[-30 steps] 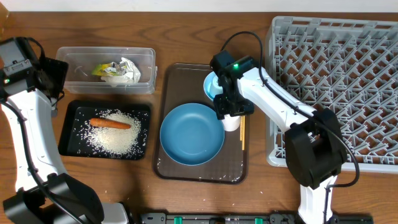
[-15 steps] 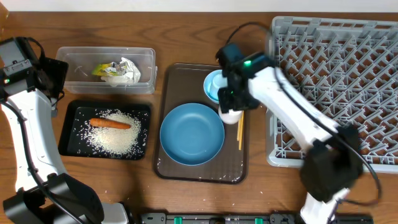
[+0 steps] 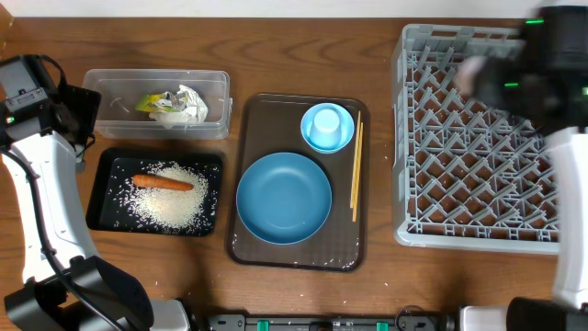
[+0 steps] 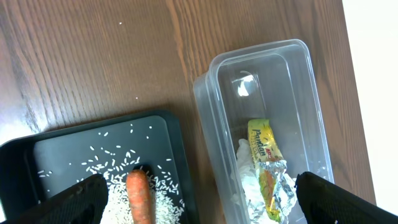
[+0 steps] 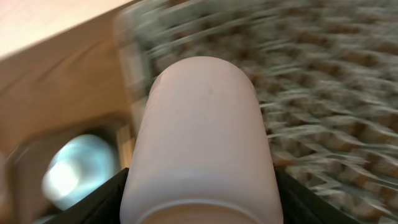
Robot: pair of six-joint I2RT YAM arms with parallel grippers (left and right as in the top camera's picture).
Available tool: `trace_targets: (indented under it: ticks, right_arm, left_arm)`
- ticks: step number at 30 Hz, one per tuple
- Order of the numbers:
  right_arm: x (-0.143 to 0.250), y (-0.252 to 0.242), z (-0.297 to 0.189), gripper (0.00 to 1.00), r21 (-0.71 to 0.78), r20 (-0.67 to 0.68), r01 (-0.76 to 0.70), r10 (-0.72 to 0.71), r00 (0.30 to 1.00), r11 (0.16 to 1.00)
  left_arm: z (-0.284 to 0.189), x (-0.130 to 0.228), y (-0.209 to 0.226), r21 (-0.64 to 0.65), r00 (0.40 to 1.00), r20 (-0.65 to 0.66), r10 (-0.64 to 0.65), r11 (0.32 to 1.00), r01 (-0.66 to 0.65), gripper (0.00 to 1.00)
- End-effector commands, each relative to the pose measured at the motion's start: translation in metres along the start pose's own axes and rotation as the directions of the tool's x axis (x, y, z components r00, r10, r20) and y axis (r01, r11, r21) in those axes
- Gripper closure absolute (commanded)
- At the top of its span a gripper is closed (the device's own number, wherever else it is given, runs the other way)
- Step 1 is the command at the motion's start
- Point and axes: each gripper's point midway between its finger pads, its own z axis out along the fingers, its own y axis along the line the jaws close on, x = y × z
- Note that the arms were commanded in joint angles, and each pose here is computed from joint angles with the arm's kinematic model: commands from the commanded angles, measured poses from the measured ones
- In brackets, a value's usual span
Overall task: Sort waste into correct bins and load items into the dishwasher rack
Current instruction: 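Carry the pink cup right and set it upside down in the rack, then return the right gripper to the brown tray and grasp the light-blue cup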
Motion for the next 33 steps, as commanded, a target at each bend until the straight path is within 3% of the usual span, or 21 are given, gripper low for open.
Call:
trace_targets:
  ticks: [1,6,12,19,24,28,33]
  right_arm:
    - [-0.018,-0.062,0.004,0.37,0.110,0.030,-0.093,0.090,0.995,0.990]
    - [-0.024,-0.132,0.023,0.37,0.204,0.020,-0.214,0.214,0.977,0.955]
    - [-0.015,-0.159,0.057,0.34,0.203,-0.062,-0.255,0.273,0.960,0.945]
    - [0.002,-0.144,0.093,0.32,0.123,-0.186,-0.261,0.280,0.942,0.958]
    - [0.006,-0.140,0.097,0.07,0.123,-0.207,-0.254,0.275,0.939,0.959]
    - [0.008,-0.125,0.089,0.06,0.071,-0.224,-0.256,0.265,0.938,0.964]
    - [-0.002,-0.070,0.059,0.07,-0.113,-0.194,-0.217,0.192,0.962,0.970]
  left_arm:
    - [-0.003,-0.005,-0.001,0.003,1.000,0.016,0.005,1.000,-0.005,0.02]
    - [-0.003,-0.005,-0.001,0.003,1.000,0.016,0.004,1.000,-0.005,0.02]
    - [-0.003,-0.005,-0.001,0.003,1.000,0.016,0.005,1.000,-0.005,0.02]
    - [-0.003,-0.005,-0.001,0.003,1.000,0.016,0.005,1.000,-0.005,0.02]
    - [-0.003,-0.005,-0.001,0.003,1.000,0.016,0.005,1.000,-0.005,0.02]
    - [-0.003,-0.005,-0.001,0.003,1.000,0.016,0.005,1.000,-0.005,0.02]
    - [-0.003,-0.005,-0.001,0.003,1.000,0.016,0.005,1.000,-0.005,0.02]
